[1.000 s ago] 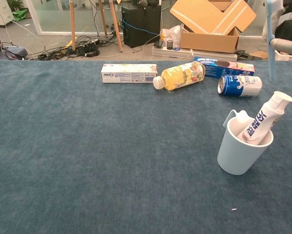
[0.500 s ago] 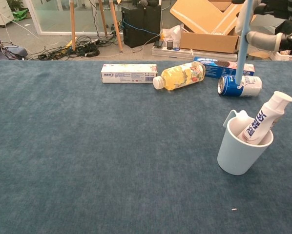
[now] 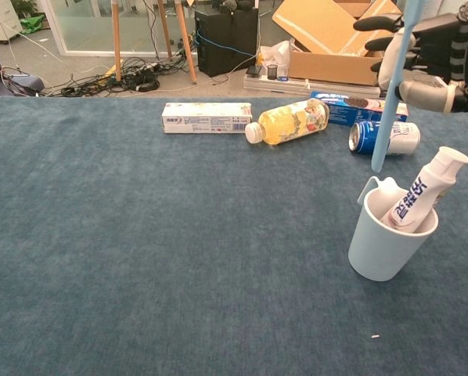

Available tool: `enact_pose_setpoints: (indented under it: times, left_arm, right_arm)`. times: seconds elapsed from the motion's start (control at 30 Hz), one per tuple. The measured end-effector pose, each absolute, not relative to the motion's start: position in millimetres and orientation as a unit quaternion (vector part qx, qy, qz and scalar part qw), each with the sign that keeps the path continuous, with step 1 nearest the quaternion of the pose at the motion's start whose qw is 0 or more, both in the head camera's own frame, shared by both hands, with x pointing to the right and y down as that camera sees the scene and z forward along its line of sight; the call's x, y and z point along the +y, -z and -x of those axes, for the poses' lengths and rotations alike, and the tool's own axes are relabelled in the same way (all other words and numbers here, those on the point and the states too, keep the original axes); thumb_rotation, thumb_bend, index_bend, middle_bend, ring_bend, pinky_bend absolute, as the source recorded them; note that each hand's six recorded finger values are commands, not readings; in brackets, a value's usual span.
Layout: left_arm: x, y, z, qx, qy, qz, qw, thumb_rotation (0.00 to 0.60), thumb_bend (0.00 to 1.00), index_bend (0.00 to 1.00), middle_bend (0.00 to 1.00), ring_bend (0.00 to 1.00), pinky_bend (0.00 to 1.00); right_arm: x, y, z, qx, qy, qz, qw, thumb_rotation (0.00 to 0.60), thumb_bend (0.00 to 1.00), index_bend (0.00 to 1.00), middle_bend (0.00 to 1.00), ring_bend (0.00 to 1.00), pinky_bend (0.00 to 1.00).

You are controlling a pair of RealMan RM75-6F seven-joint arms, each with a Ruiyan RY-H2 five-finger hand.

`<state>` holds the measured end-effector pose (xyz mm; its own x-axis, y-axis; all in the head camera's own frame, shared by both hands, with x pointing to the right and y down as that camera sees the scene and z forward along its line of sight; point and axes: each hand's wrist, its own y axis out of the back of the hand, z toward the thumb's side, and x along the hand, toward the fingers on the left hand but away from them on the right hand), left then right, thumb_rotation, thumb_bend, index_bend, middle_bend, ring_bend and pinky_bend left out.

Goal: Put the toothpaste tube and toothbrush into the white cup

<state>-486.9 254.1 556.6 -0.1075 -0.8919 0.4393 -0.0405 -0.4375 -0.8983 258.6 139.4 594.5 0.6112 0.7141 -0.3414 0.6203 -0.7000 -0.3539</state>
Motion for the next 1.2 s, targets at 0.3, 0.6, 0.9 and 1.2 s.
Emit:
enact_pose_setpoints:
  times: [0.3,0.6,0.9,1.2]
  left_arm:
    - [254.1,-557.0,486.9,0.405,0.624,0.574,0.341,0.6,0.0,0.71,0.45,0.39,0.35]
    - [254.3,-557.0,487.2,0.405,0.624,0.575,0.34,0.6,0.0,0.71,0.45,0.39,0.35]
    - [254.3,-558.3,487.5,0.403,0.626,0.575,0.34,0.6,0.0,0.71,0.45,0.39,0.35]
    - [254.2,-558.2,487.6,0.404,0.626,0.575,0.339,0.6,0.0,0.71,0.45,0.39,0.35]
  right_arm:
    - [149.9,-619.0,-272.3,-0.366,-0.246,0.896,0.052,0.6,0.29,0.58,0.07,0.0,0.11]
    - [158.8,-633.9,-277.5,-0.354,-0.257,0.899,0.025,0.6,0.29,0.58,0.07,0.0,0.11]
    - [161.3,-637.2,-283.2,-0.347,-0.266,0.899,0.022,0.6,0.28,0.56,0.07,0.0,0.11]
    - [161.6,-633.4,-283.5,-0.342,-0.261,0.902,0.024,0.6,0.26,0.42,0.06,0.0,0.11]
